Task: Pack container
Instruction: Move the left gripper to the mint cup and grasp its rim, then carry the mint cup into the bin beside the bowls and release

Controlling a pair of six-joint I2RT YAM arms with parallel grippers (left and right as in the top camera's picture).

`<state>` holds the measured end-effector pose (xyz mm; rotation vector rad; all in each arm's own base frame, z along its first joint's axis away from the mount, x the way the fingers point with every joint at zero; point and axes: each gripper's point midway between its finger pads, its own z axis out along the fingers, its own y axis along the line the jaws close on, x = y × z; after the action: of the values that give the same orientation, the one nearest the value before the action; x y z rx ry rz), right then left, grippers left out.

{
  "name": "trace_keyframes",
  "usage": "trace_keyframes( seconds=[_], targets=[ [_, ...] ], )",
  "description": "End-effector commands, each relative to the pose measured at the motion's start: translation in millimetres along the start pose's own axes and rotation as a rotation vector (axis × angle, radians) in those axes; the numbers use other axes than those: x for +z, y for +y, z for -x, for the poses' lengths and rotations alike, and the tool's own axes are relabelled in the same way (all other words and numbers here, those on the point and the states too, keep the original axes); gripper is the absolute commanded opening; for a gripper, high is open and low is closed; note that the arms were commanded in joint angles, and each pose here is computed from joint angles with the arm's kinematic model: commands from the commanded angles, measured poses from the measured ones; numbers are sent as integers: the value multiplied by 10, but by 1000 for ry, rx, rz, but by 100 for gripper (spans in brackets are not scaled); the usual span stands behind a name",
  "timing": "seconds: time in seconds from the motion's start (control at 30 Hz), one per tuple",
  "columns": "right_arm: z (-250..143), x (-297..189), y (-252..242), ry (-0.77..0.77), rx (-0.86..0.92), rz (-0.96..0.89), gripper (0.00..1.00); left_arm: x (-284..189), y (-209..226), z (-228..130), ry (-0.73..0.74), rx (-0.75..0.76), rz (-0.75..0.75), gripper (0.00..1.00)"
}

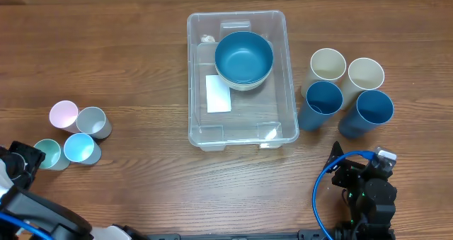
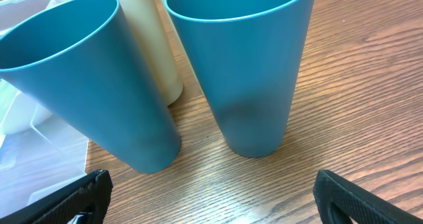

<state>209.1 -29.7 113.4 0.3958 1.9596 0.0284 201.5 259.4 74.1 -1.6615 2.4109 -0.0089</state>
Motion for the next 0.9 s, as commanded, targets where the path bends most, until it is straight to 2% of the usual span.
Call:
trace_keyframes(
  seconds=[0.0,0.1,0.17,0.33,0.37,0.7,0.87],
  targets=[
    [-55,22,-30,8,6,-11,100,167,-32,-46,52,-1,-27,47],
    [-55,22,-30,8,6,-11,100,211,-53,-41,59,5,-39,45],
    [-55,22,-30,8,6,-11,100,216,-57,-23,52,5,-40,40],
    [-55,22,-30,8,6,-11,100,217,-64,13,38,6,-43,13],
    [-55,22,-30,8,6,-11,100,218,-54,15,36,6,-37,5],
    [-55,22,-30,8,6,-11,100,193,14,-13,42,-4,-3,4],
    [-55,22,-30,8,6,-11,100,-58,-5,65,-27,-49,-36,4]
  ],
)
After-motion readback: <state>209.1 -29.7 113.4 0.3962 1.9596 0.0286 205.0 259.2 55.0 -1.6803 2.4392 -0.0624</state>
